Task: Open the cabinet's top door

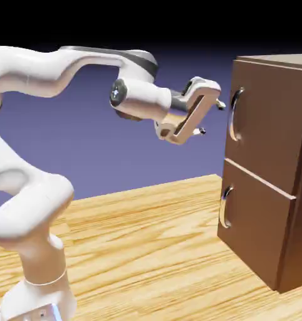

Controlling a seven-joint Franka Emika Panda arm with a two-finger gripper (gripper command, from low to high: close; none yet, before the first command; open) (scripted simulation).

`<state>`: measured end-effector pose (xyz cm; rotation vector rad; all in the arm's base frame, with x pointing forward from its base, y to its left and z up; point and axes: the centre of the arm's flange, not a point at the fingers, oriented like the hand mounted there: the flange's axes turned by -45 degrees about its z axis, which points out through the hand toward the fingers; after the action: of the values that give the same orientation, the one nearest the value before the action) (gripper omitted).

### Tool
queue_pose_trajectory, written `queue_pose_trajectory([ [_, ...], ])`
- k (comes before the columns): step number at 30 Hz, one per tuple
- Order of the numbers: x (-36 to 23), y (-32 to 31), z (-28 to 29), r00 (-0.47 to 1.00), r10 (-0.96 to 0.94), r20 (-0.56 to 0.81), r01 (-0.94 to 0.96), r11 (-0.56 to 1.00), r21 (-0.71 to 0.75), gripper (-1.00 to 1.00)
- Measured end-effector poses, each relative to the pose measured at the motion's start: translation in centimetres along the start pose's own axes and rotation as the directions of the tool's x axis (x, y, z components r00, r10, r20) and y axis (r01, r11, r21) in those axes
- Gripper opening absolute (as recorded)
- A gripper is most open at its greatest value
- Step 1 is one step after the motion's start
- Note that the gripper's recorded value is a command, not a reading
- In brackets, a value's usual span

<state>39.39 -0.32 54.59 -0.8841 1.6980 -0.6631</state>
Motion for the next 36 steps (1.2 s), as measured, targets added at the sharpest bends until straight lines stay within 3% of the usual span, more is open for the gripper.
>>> queue_pose_trajectory([
  [9,-1.5,2.0,2.1,0.914,0.392,0.101,-0.400,0.914,0.074,0.00],
  [19,-2.8,4.9,5.7,0.638,0.729,0.250,-0.763,0.643,0.073,0.00],
  [22,-3.0,5.7,6.7,0.547,0.787,0.285,-0.829,0.556,0.059,0.00],
  [28,-3.5,4.4,11.4,0.548,0.787,0.285,-0.829,0.556,0.059,0.00],
  [29,-3.5,4.4,11.5,0.547,0.787,0.285,-0.829,0.556,0.059,-1.00],
  [36,-2.5,4.2,9.9,0.549,0.786,0.285,-0.819,0.574,-0.005,-1.00],
])
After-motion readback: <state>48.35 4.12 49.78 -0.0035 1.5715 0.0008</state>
